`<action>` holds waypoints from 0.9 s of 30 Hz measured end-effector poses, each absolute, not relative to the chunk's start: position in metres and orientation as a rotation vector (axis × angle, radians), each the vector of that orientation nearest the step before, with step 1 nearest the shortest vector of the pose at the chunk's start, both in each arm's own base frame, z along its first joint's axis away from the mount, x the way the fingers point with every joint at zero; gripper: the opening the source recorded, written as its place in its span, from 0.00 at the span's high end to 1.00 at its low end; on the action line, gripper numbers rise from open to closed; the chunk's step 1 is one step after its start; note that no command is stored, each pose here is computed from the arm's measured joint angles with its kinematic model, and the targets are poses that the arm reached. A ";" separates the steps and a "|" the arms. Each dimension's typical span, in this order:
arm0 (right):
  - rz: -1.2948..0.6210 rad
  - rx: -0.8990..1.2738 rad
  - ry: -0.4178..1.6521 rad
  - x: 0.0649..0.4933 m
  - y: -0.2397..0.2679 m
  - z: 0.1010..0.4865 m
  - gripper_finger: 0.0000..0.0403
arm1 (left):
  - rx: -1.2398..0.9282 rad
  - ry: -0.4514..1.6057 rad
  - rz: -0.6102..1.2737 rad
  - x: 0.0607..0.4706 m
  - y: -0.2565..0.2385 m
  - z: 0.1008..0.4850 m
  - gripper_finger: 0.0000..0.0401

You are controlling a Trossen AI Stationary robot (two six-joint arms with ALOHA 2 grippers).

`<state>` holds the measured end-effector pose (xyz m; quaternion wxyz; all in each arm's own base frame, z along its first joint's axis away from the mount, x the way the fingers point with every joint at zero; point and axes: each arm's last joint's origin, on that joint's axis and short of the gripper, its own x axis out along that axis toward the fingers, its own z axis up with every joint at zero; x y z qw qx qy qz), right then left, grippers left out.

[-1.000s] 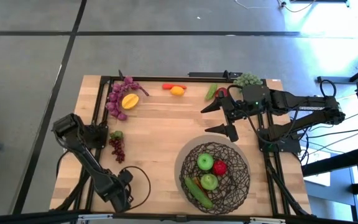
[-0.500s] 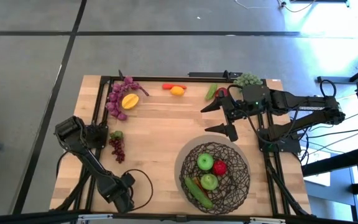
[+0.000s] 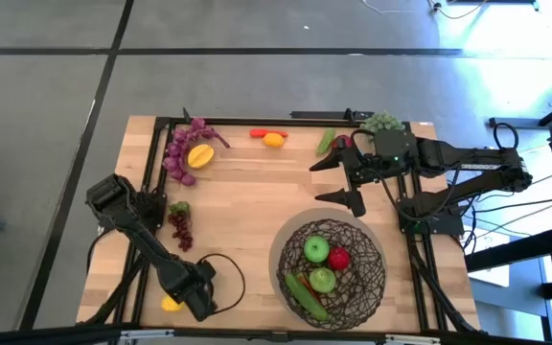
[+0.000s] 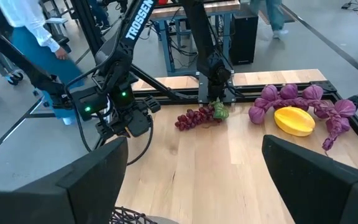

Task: Build produce basket
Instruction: Put the bottom yellow lemon into the wire basket

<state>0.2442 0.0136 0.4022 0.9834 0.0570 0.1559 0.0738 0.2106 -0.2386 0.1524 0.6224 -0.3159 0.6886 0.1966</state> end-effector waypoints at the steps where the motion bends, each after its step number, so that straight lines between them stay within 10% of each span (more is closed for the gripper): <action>1: 0.149 0.115 0.313 0.244 0.014 0.402 0.09 | -0.720 1.577 0.433 0.212 -0.237 0.155 0.54; 27: 0.153 0.082 0.320 0.244 0.014 0.401 0.09 | -0.756 1.669 0.149 0.171 -0.266 0.191 0.54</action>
